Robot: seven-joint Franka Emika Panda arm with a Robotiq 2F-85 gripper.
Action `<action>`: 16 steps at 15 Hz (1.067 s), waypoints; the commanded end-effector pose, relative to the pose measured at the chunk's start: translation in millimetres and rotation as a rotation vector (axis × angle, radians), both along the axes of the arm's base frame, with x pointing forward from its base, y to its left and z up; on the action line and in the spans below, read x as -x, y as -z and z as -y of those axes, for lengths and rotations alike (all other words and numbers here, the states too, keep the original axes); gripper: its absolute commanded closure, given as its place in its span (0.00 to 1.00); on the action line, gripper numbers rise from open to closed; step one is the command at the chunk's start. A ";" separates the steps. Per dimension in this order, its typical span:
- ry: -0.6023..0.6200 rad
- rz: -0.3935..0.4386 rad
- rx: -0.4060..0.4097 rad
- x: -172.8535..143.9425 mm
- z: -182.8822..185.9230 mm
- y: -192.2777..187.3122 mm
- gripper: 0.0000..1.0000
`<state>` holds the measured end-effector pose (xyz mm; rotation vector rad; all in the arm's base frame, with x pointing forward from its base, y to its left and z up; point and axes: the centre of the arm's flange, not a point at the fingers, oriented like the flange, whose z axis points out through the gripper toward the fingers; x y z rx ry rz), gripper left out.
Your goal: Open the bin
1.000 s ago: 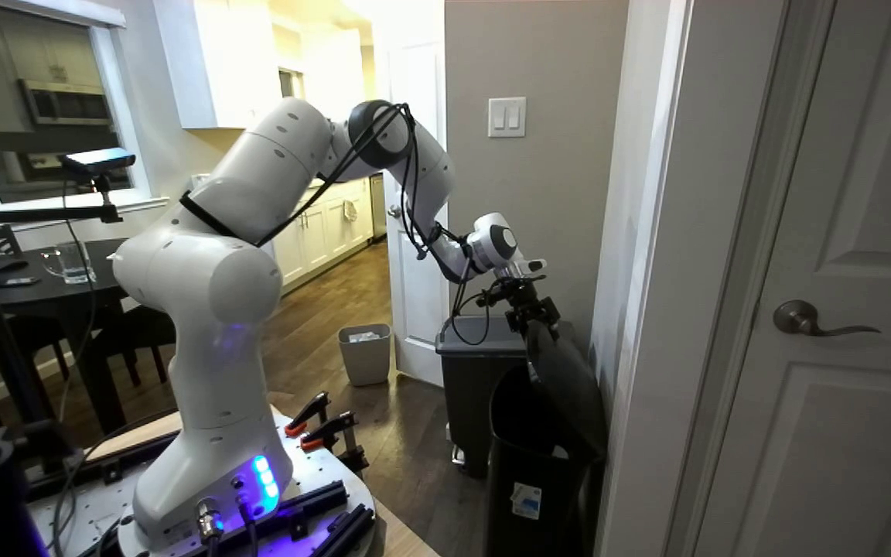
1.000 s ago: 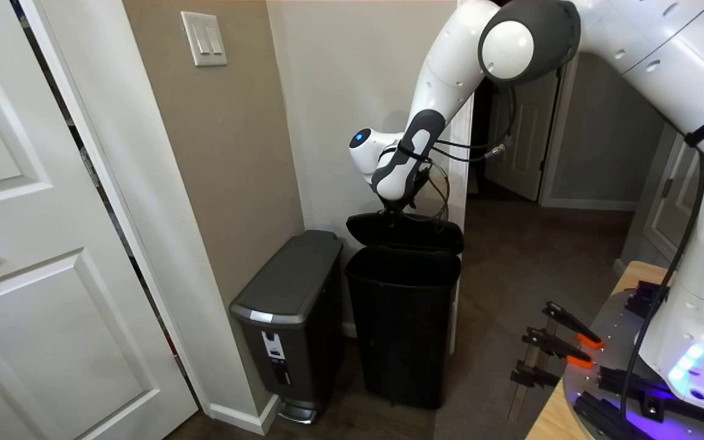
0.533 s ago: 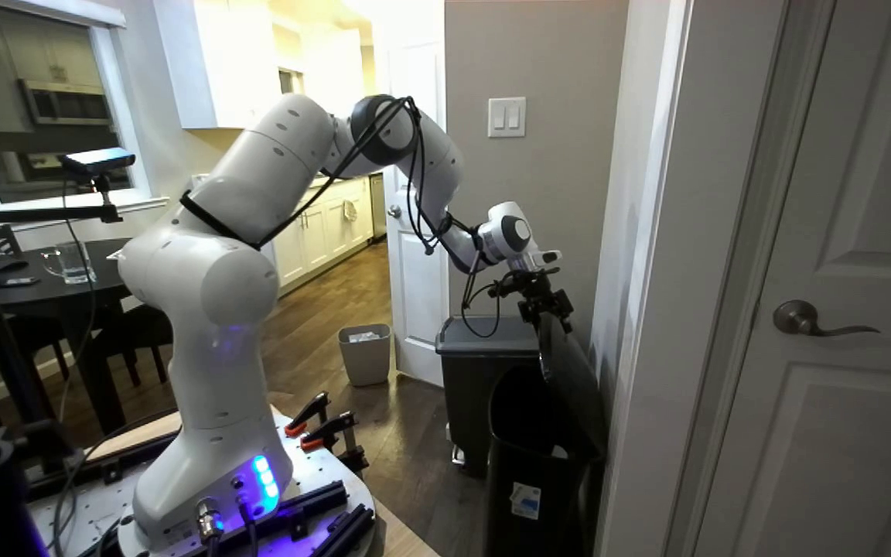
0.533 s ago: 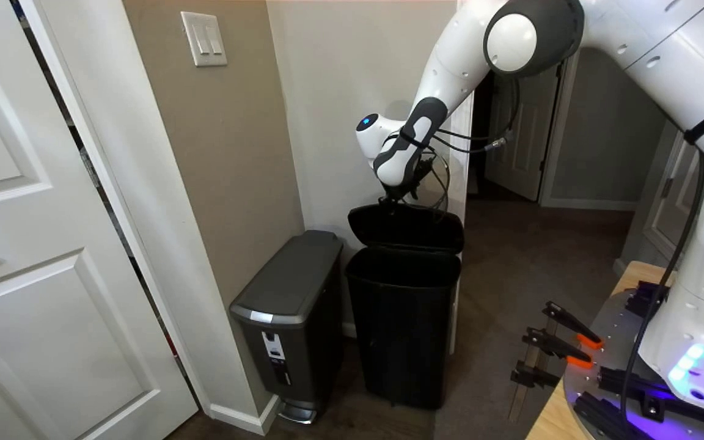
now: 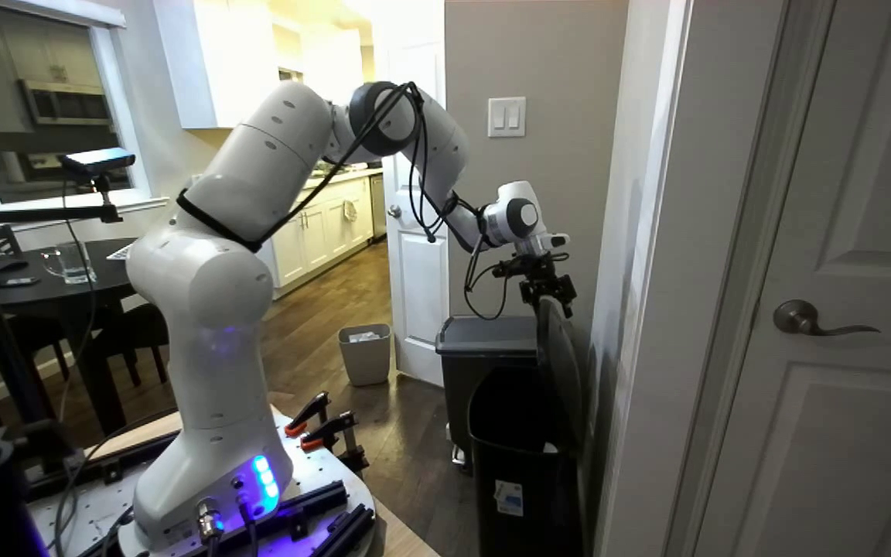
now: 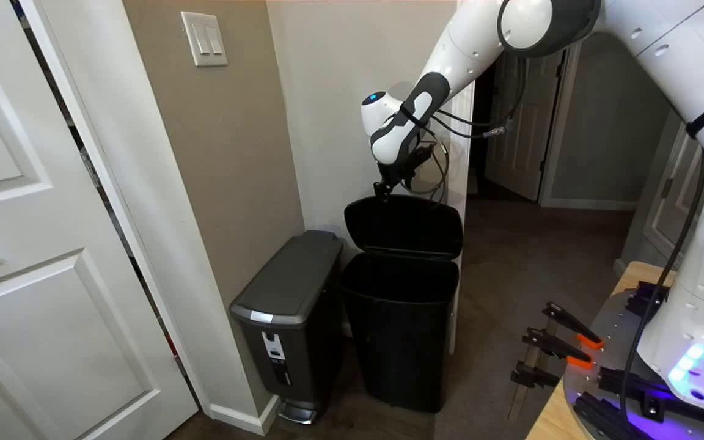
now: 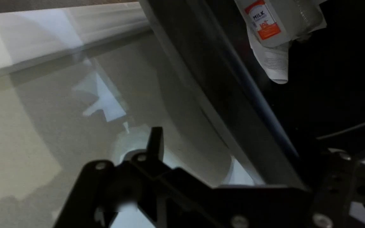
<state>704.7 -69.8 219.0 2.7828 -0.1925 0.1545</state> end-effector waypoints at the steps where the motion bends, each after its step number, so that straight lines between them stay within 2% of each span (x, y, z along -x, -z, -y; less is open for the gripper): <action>1: -0.002 -0.023 -0.045 7.4 16.2 -0.7 0.00; 8: 0.056 -0.004 -0.070 9.9 48.0 -8.1 0.00; 16: 0.165 0.070 -0.223 2.7 100.4 -33.8 0.00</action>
